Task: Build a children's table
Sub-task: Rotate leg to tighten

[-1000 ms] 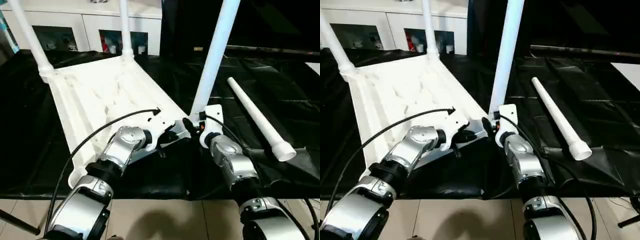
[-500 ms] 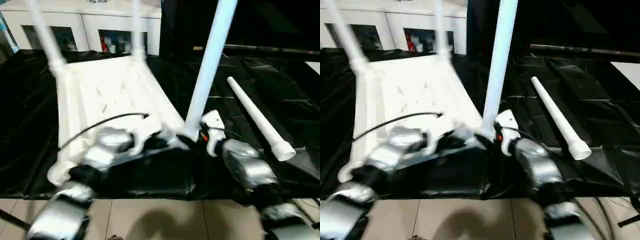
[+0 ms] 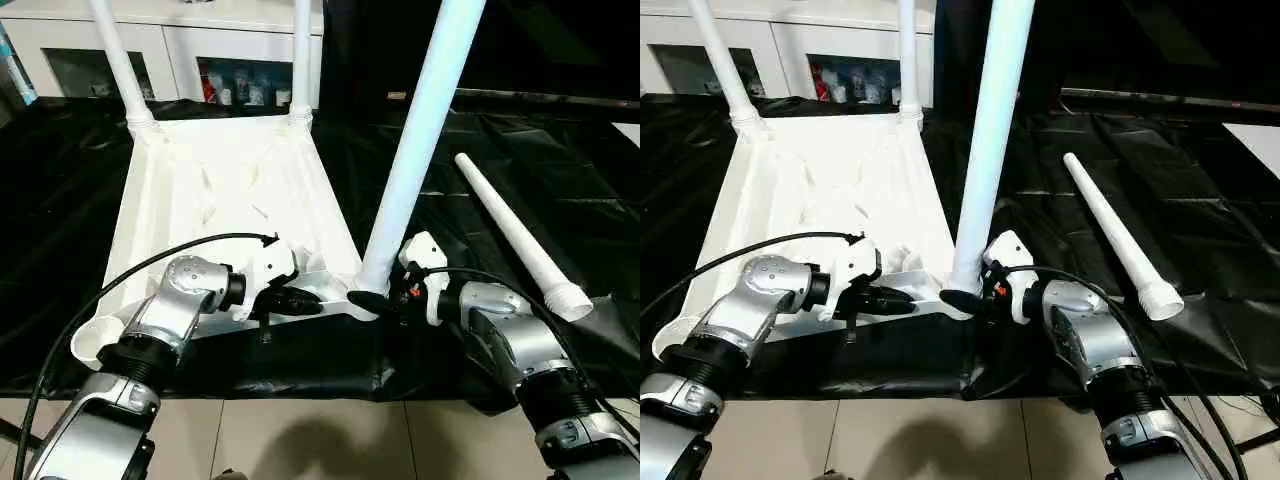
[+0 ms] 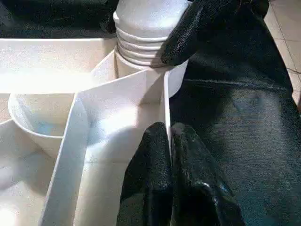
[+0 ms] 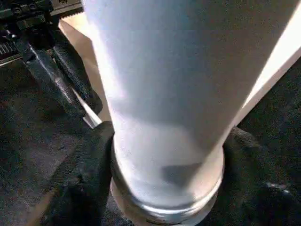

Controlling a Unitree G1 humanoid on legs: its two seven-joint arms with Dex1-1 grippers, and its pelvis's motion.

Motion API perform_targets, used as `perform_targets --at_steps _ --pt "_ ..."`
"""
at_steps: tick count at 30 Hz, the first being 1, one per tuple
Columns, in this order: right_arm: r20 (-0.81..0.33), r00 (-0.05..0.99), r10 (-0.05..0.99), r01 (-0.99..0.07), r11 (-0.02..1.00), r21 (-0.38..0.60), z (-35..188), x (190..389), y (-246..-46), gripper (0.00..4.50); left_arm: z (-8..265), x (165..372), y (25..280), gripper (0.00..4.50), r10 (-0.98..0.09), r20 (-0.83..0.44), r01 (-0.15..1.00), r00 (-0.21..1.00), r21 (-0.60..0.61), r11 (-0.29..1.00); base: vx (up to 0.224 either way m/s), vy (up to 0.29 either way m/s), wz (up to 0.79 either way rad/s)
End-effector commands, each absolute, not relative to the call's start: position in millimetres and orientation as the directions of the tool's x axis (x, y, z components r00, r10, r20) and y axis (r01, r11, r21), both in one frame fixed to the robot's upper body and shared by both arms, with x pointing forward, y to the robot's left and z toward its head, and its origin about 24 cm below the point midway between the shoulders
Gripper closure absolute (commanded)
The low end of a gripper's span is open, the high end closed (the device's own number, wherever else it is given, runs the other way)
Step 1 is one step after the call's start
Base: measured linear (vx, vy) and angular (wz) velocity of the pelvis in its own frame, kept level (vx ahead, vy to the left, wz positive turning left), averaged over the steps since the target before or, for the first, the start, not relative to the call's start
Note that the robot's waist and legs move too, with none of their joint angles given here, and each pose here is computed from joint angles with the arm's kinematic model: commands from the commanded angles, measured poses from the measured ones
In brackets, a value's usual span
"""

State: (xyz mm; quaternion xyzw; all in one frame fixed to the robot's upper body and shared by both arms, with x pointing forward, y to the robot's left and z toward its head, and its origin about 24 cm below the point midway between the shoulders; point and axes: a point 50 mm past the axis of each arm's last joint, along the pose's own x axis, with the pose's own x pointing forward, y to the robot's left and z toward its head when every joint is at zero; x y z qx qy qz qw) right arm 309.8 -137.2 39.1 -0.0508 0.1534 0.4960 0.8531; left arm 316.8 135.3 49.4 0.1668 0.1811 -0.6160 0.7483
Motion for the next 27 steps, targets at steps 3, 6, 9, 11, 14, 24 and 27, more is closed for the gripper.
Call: perform_targets --at_steps 3,6,9,11,14,24,27 --pt "-0.281 0.518 0.808 -0.821 0.562 0.104 37.5 310.4 -139.1 1.75 45.0 313.0 131.4 4.50 -0.888 -0.425 0.981 0.173 -0.008 0.195 0.000 0.000 0.00" --pt "-0.281 0.598 0.751 -0.757 0.644 0.112 33.5 315.4 -140.2 1.77 43.1 317.6 127.8 4.50 -0.868 -0.438 0.968 0.234 0.024 0.250 0.000 0.000 0.00" --pt "-0.301 0.706 0.641 -0.641 0.759 0.113 24.0 320.3 -137.5 1.78 39.2 325.8 118.5 4.50 -0.827 -0.456 0.938 0.328 0.054 0.343 0.000 0.000 0.00" --pt "-0.314 0.781 0.540 -0.532 0.839 0.117 18.4 323.9 -133.7 1.78 37.8 330.7 108.8 4.50 -0.800 -0.465 0.916 0.380 0.070 0.395 0.000 0.000 0.00" --pt "-0.329 0.874 0.357 -0.327 0.934 0.144 10.8 327.8 -123.3 1.78 37.4 341.4 80.8 4.50 -0.733 -0.469 0.854 0.493 0.099 0.511 0.000 0.000 0.00" --pt "-0.308 0.903 0.299 -0.297 0.953 0.053 13.3 333.1 -97.9 1.78 38.5 338.8 43.8 4.50 -0.749 -0.441 0.855 0.494 0.095 0.509 0.000 0.000 0.00" --pt "-0.264 0.895 0.360 -0.340 0.933 0.118 19.3 334.3 -100.1 1.08 39.2 338.9 50.4 4.50 -0.764 -0.439 0.870 0.472 0.091 0.485 0.000 0.000 0.00"
